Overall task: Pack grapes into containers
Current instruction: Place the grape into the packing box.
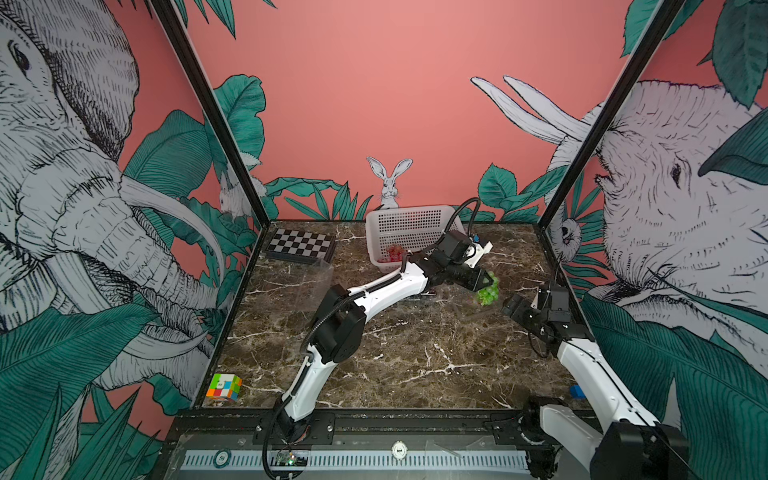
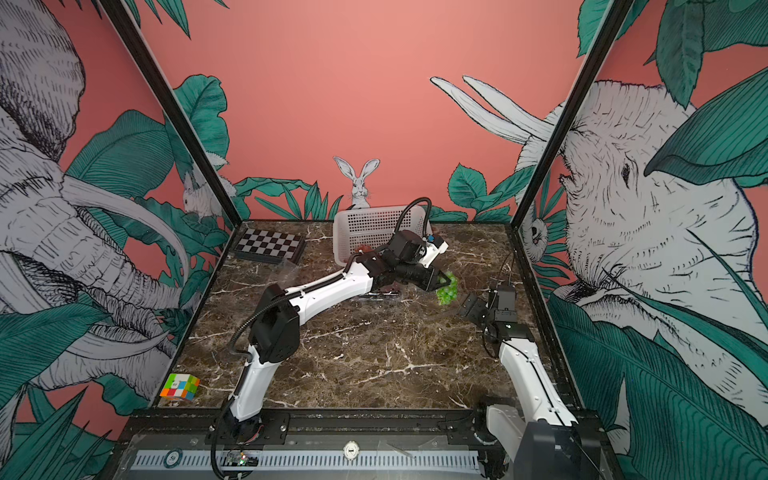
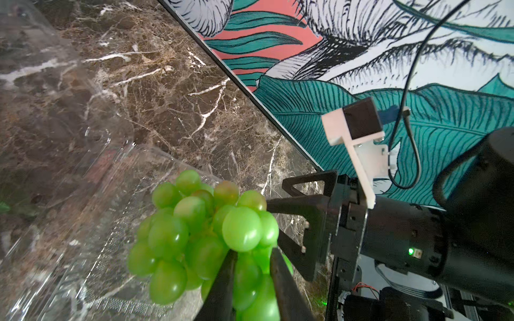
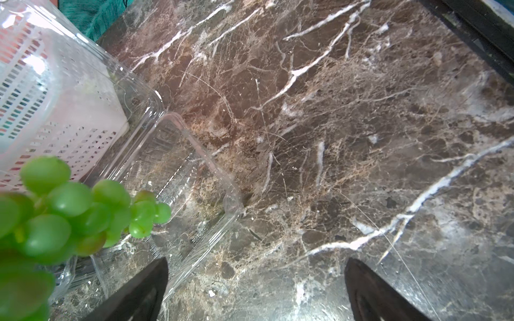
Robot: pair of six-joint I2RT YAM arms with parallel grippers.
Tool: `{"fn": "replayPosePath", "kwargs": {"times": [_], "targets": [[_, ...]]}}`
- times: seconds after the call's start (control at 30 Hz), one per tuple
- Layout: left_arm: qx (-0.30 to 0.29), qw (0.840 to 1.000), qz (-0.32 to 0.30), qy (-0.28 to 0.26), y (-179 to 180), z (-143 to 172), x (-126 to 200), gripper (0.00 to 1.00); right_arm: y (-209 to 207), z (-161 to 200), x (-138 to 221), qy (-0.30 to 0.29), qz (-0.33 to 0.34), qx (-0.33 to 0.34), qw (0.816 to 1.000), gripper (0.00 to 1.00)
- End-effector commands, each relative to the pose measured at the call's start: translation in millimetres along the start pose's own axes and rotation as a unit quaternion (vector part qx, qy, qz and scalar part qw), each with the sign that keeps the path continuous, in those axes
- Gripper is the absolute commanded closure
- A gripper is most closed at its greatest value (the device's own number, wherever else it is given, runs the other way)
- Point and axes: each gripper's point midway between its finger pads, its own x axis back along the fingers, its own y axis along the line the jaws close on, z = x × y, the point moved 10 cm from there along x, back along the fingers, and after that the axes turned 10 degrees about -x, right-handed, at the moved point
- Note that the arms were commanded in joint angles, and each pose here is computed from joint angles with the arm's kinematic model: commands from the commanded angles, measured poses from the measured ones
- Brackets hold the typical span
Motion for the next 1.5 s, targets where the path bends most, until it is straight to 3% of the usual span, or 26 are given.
{"fn": "replayPosePath", "kwargs": {"times": [0.0, 0.27, 0.73, 0.93, 1.23, 1.47], "targets": [[-0.022, 0.999, 0.03, 0.004, -6.9, -5.7, -4.6, 0.77, 0.7, -4.6, -1.1, -0.008, -0.016, -0.007, 1.0, 0.02], [-0.044, 0.998, 0.034, 0.041, 8.8, 8.0, -31.9, 0.76, -5.0, -5.9, -1.0, -0.008, -0.021, -0.016, 1.0, 0.01], [-0.15, 0.975, -0.093, 0.139, 30.8, 24.3, -27.8, 0.73, -5.2, -4.9, -7.0, 0.002, -0.037, -0.025, 0.999, 0.02], [-0.158, 0.968, -0.106, 0.164, 38.8, 35.5, -33.7, 0.7, -5.3, -4.3, -10.0, 0.005, -0.04, -0.029, 0.999, 0.01], [-0.152, 0.965, -0.122, 0.178, 44.2, 41.3, -36.7, 0.44, -6.0, -1.6, -13.9, 0.013, -0.046, -0.032, 0.998, 0.01], [-0.144, 0.973, -0.122, 0.135, 27.1, 14.8, -16.4, 0.21, -4.9, -1.2, -14.2, 0.019, -0.051, -0.033, 0.998, 0.01]]}}
